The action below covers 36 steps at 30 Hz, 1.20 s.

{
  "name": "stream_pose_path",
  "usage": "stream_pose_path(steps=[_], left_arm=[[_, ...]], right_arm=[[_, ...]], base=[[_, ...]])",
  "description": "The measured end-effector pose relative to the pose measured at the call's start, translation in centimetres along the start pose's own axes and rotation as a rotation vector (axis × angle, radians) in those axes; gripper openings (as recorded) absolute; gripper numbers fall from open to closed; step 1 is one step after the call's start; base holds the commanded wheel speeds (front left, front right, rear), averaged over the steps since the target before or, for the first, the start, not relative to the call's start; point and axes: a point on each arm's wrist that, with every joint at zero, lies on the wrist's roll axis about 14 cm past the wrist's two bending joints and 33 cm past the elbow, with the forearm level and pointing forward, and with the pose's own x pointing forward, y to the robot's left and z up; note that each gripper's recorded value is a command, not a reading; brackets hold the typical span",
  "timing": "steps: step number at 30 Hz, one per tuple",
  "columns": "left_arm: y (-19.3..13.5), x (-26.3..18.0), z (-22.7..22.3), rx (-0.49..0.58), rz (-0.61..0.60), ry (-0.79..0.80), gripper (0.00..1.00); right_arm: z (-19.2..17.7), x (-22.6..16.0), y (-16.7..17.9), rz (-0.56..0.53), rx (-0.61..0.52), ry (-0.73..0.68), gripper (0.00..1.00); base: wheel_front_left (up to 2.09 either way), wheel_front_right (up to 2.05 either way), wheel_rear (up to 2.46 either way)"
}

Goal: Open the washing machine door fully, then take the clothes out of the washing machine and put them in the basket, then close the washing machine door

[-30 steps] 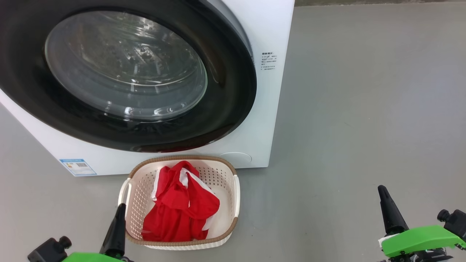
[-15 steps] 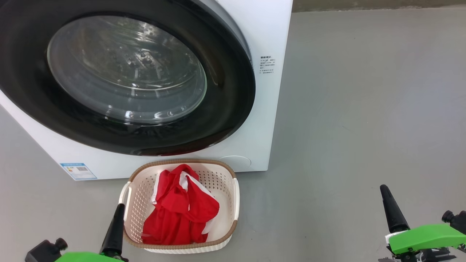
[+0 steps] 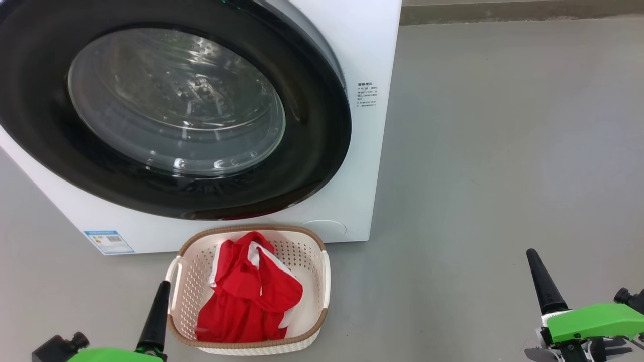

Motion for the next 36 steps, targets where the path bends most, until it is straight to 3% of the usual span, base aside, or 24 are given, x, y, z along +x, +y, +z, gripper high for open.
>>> stream_pose_path(steps=[36], left_arm=[[-1.7, -0.3, 0.6, -0.366, -0.062, 0.015, 0.0]], right_arm=[[1.3, 0.2, 2.9, 0.099, 0.346, 0.009, 0.0]], base=[[0.0, 0.0, 0.0]])
